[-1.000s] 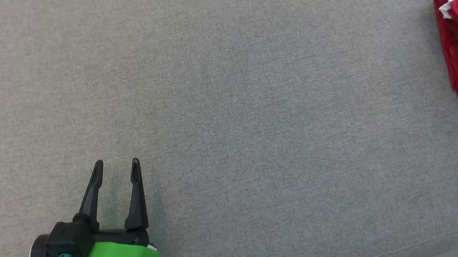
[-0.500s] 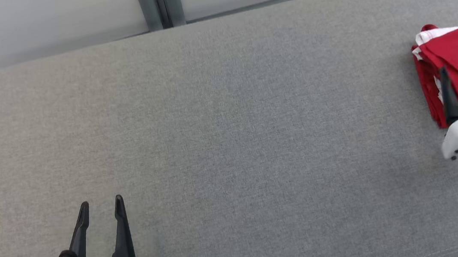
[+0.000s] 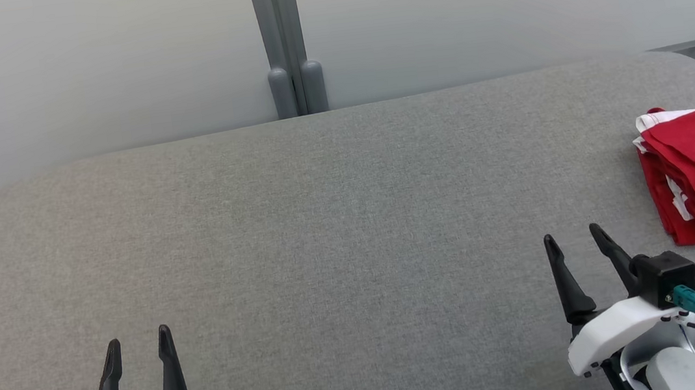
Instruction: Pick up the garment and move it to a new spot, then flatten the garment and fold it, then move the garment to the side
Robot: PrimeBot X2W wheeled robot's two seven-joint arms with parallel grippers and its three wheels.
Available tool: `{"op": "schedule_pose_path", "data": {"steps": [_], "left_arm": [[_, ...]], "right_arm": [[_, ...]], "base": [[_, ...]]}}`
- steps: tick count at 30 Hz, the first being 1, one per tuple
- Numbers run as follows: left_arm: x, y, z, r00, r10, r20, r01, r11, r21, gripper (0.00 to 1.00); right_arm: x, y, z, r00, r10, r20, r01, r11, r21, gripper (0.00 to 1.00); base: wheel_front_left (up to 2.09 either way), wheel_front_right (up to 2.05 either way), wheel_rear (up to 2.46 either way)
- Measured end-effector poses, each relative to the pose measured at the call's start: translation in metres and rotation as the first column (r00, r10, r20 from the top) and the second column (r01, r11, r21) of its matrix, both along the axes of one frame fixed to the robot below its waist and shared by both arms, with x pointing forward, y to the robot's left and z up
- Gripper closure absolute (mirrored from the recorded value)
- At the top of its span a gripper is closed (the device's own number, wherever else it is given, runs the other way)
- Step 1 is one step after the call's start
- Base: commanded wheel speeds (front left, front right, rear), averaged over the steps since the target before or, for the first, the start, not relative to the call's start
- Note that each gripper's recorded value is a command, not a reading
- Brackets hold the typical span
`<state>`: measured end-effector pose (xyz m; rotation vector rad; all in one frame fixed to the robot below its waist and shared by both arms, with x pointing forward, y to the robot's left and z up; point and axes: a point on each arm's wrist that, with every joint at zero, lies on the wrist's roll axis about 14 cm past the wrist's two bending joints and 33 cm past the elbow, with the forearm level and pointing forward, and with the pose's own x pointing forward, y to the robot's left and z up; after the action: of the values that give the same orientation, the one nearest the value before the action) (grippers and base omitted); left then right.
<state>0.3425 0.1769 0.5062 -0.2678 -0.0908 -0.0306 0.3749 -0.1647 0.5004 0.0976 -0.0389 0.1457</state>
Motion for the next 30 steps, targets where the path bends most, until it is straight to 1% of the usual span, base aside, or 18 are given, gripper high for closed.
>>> {"op": "schedule_pose_path", "data": {"steps": [5,11,21,30], "left_arm": [[-0.013,0.011,-0.005,0.999,0.034,-0.013,-0.034,0.999,-0.001,0.00],[-0.022,0.017,-0.010,0.998,0.055,-0.027,-0.055,0.998,-0.002,0.00],[-0.017,0.000,-0.019,0.998,-0.006,-0.056,0.006,1.000,0.004,0.00],[-0.013,-0.006,-0.018,0.998,-0.027,-0.053,0.027,1.000,0.002,0.00]], "right_arm": [[-0.006,0.014,-0.006,1.000,0.013,-0.016,-0.013,1.000,0.028,0.00],[-0.012,0.016,-0.009,1.000,0.006,-0.021,-0.005,0.999,0.038,0.00],[-0.025,-0.001,-0.020,0.998,-0.047,-0.049,0.048,0.999,0.023,0.00],[-0.028,-0.005,-0.019,0.997,-0.060,-0.045,0.062,0.998,0.031,0.00]], "base": [[0.00,0.00,0.00],[0.00,0.00,0.00],[0.00,0.00,0.00],[0.00,0.00,0.00]]}}
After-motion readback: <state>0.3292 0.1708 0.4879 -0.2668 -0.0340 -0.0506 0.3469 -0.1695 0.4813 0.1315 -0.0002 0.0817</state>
